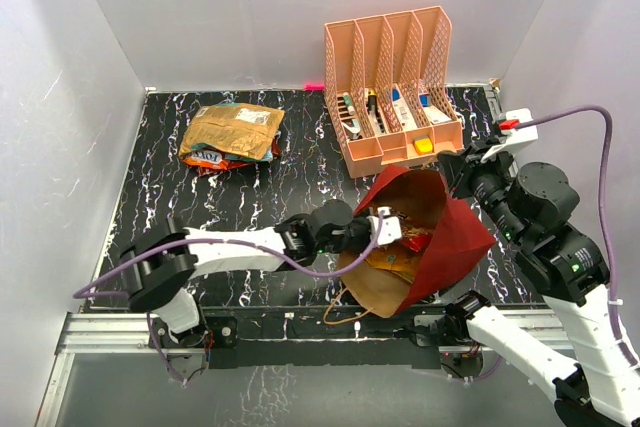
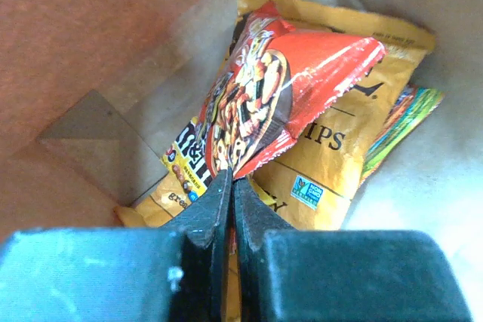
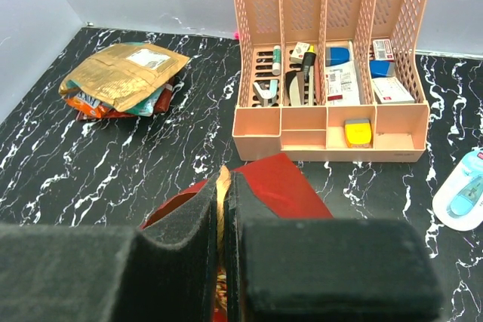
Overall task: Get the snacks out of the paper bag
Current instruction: Take out the snack from the paper bag.
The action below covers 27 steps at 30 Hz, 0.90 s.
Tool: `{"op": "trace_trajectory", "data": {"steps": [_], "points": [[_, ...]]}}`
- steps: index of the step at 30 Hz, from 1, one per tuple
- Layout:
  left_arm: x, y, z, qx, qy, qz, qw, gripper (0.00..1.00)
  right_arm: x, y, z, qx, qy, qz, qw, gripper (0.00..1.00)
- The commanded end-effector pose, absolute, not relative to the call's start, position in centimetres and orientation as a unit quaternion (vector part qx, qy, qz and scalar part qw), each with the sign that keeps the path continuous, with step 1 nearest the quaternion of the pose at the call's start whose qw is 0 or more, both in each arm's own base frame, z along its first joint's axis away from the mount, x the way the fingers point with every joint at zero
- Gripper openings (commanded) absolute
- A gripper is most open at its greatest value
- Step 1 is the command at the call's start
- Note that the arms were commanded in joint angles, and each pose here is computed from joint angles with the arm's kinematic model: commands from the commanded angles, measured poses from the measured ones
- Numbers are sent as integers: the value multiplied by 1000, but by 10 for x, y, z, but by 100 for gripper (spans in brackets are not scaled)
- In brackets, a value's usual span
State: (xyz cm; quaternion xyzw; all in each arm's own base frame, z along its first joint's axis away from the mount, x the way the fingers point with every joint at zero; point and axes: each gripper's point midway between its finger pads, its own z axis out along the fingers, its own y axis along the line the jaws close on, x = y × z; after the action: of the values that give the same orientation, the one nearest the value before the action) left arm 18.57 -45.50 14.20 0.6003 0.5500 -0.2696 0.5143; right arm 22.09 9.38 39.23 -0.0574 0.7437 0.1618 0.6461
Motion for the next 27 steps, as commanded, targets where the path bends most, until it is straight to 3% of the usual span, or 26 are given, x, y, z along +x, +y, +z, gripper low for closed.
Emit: {"op": "trace_trajectory", "data": {"steps": [1,16,27], "points": [[177,-434,198,536,563,-317,544,0,216,85,436,-37,694,170,699,7],[141,-347,295,397,693,-371,474,0,219,84,429,-35,697,165,697,7],[174,-283,350,268,768,-297,499,0,220,84,427,-37,696,163,698,7]]}}
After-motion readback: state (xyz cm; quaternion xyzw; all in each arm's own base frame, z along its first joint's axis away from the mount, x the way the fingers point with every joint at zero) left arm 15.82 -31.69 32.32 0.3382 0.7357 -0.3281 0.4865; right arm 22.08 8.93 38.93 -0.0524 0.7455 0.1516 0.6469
